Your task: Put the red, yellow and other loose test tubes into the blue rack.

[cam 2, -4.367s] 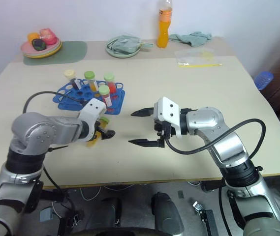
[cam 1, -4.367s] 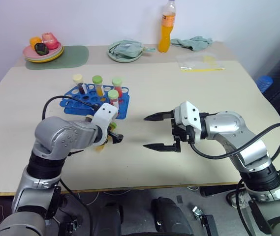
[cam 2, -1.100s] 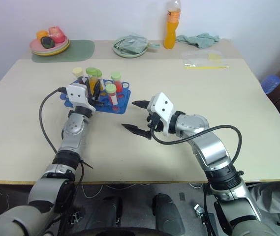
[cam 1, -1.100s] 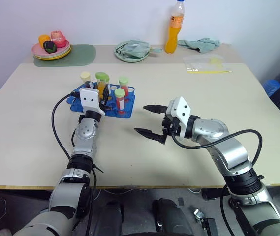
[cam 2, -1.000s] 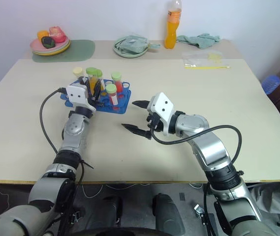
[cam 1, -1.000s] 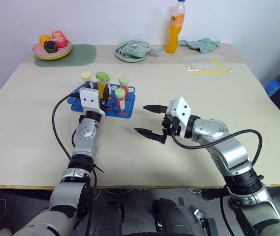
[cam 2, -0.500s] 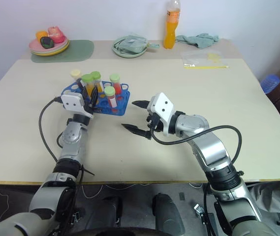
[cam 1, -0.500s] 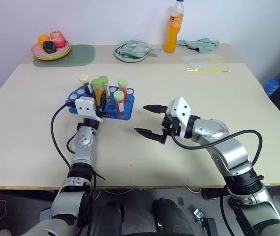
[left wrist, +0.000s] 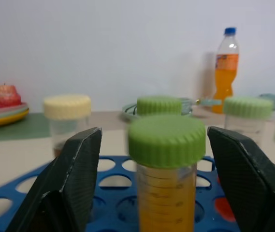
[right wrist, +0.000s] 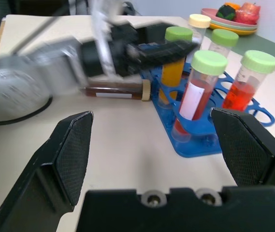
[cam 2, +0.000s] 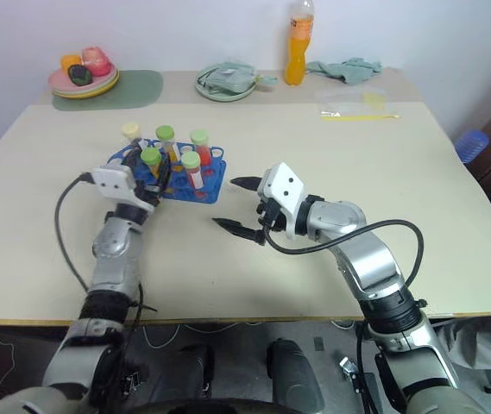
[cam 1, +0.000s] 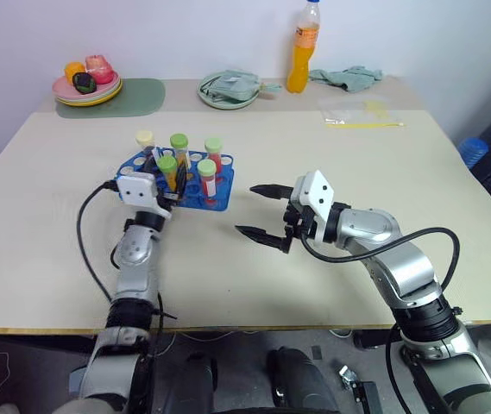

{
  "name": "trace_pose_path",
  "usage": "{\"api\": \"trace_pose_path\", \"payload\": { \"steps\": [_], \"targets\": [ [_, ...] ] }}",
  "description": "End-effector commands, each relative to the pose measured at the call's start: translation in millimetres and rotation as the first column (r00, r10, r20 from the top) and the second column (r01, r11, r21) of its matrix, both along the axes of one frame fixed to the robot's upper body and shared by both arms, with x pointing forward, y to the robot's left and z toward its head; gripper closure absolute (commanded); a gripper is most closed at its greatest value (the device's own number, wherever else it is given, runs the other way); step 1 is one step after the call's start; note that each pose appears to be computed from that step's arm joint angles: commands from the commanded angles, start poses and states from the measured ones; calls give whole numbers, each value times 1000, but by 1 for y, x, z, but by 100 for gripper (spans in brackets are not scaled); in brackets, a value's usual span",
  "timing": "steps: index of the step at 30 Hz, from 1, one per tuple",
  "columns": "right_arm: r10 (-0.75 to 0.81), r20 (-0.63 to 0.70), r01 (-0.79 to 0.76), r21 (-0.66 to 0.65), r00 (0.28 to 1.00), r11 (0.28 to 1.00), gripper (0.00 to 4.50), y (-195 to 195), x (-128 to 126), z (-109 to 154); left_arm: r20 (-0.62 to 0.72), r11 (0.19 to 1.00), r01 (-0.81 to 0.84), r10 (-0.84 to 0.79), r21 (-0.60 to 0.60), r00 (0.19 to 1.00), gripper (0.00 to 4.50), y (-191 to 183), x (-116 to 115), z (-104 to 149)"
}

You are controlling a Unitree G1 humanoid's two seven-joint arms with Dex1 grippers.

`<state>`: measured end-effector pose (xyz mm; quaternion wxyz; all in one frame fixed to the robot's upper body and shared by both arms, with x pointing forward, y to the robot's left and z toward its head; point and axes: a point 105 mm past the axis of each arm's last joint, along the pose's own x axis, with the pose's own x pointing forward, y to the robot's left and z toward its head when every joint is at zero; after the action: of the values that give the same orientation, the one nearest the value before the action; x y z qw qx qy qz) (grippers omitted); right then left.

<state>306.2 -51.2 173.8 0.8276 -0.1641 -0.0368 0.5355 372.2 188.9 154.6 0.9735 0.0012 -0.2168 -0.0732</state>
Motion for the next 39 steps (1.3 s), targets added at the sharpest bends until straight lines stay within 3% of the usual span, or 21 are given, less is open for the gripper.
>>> {"api": "trace_pose_path", "payload": {
  "steps": [1, 4, 7, 9, 11, 15, 17, 22, 36, 39],
  "targets": [
    [-2, 55, 1, 16, 999, 1000, 18, -5, -3, 14, 25, 999, 41, -41, 33, 999, 79, 17, -27, 32],
    [-4, 51, 3, 14, 999, 1000, 18, -8, -3, 13, -127, 989, 112, -100, 95, 987, 79, 31, -53, 37],
    [3, 45, -4, 11, 999, 1000, 18, -8, -2, 13, -338, 987, 142, -108, 77, 935, 3, 37, -64, 34],
    [16, 42, -16, 10, 999, 1000, 18, -6, 0, 12, -527, 986, 137, -67, 95, 847, 3, 39, -63, 23],
    [31, 40, -32, 12, 999, 999, 18, -2, 1, 13, -647, 958, 25, 173, 285, 743, 3, 55, -58, 16],
    [60, 39, -61, 16, 997, 998, 18, 5, 2, 13, -859, 947, 146, 186, 286, 477, 3, 45, -62, 4],
    [71, 40, -72, 14, 997, 997, 18, 8, 3, 12, -897, 928, 212, 208, 307, 390, 3, 43, -59, 5],
    [77, 45, -78, 14, 996, 997, 18, 11, 2, 11, -949, 930, 282, 155, 234, 276, 3, 31, -44, 3],
    [43, 37, -44, 29, 998, 999, 18, 11, -7, 3, -976, 948, 234, 202, 216, 79, 3, 25, -15, -9],
    [41, 39, -43, 32, 998, 999, 18, 12, -7, 3, -976, 943, 251, 210, 217, 56, 84, 21, -15, -14]
  ]
}}
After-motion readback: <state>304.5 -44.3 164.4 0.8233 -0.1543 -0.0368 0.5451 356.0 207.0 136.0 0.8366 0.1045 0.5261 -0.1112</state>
